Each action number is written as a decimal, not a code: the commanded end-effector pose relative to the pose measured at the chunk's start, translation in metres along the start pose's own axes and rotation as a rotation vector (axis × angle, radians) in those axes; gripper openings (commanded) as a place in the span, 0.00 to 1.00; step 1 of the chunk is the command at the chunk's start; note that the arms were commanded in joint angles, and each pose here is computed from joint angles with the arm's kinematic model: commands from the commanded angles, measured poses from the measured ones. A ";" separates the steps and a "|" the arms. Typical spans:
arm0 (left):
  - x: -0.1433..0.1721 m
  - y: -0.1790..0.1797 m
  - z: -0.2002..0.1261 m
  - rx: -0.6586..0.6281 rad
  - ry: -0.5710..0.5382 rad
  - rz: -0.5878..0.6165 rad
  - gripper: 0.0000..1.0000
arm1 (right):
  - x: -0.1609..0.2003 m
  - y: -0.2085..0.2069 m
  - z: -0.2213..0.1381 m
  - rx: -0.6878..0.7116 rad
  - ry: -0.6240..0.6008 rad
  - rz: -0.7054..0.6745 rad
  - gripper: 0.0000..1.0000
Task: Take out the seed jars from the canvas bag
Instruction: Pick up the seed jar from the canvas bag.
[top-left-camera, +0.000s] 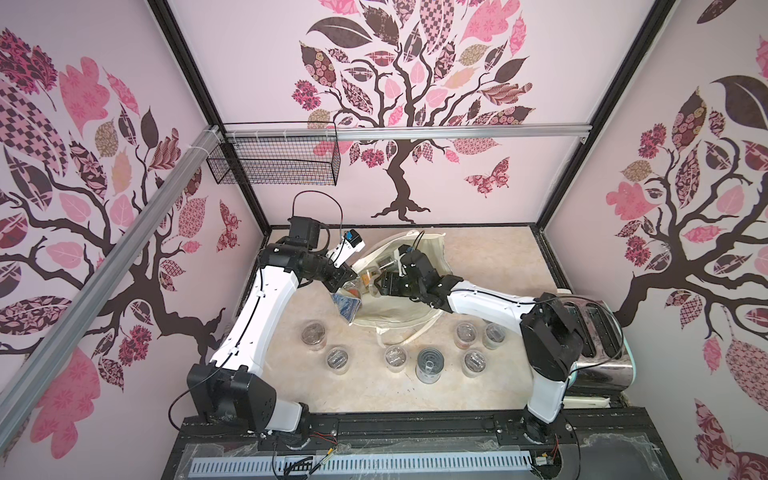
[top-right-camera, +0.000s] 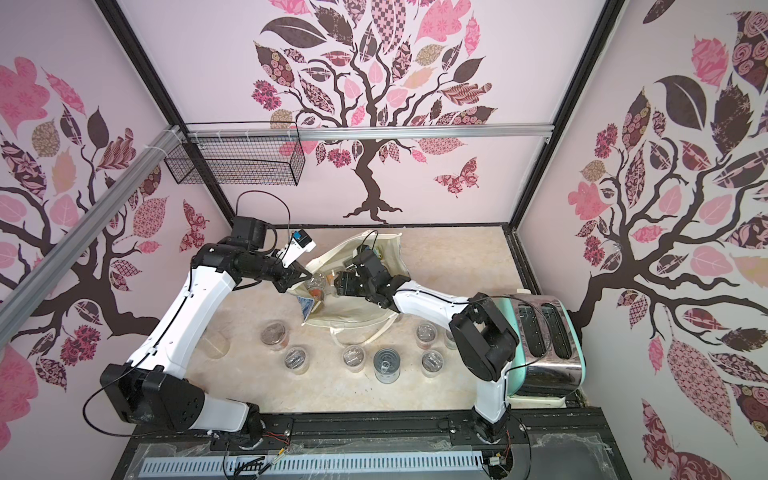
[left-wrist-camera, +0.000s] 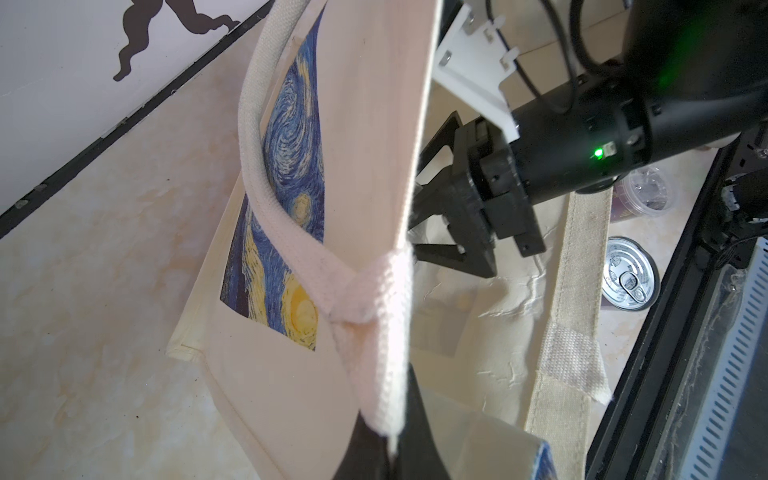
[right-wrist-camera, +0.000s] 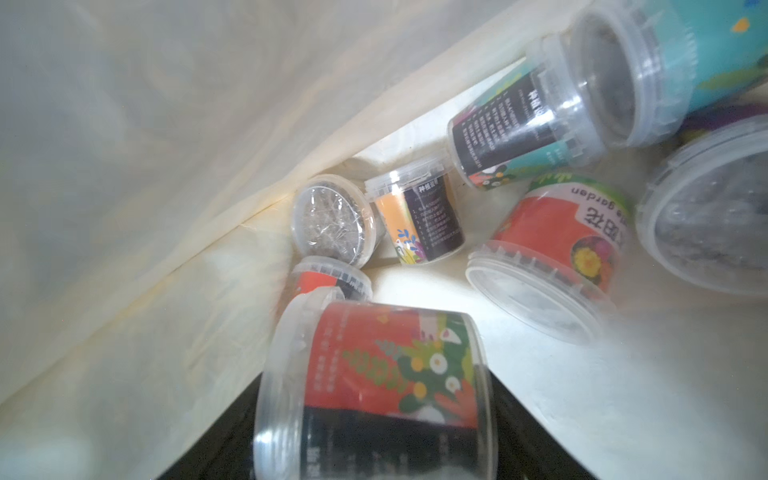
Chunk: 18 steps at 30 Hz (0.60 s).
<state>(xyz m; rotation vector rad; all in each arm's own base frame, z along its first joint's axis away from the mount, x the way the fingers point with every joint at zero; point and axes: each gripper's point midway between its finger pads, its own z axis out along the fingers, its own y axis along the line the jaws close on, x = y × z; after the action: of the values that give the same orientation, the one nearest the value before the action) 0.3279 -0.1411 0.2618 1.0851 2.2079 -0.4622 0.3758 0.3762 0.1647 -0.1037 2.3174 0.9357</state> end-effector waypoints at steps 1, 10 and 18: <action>-0.011 0.004 -0.005 -0.012 -0.025 0.005 0.00 | -0.018 0.023 -0.034 -0.118 -0.019 0.042 0.74; -0.022 0.032 -0.001 -0.093 -0.033 -0.009 0.00 | -0.024 0.039 -0.105 -0.160 0.006 0.013 0.75; -0.046 0.083 -0.011 -0.251 -0.090 -0.046 0.00 | -0.012 0.027 -0.161 -0.072 0.013 -0.044 0.75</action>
<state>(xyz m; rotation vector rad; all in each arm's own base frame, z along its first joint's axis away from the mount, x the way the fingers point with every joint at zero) 0.3847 -0.1219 0.2768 0.9478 2.2110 -0.3168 0.3072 0.3127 0.2810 -0.1856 2.2290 1.0875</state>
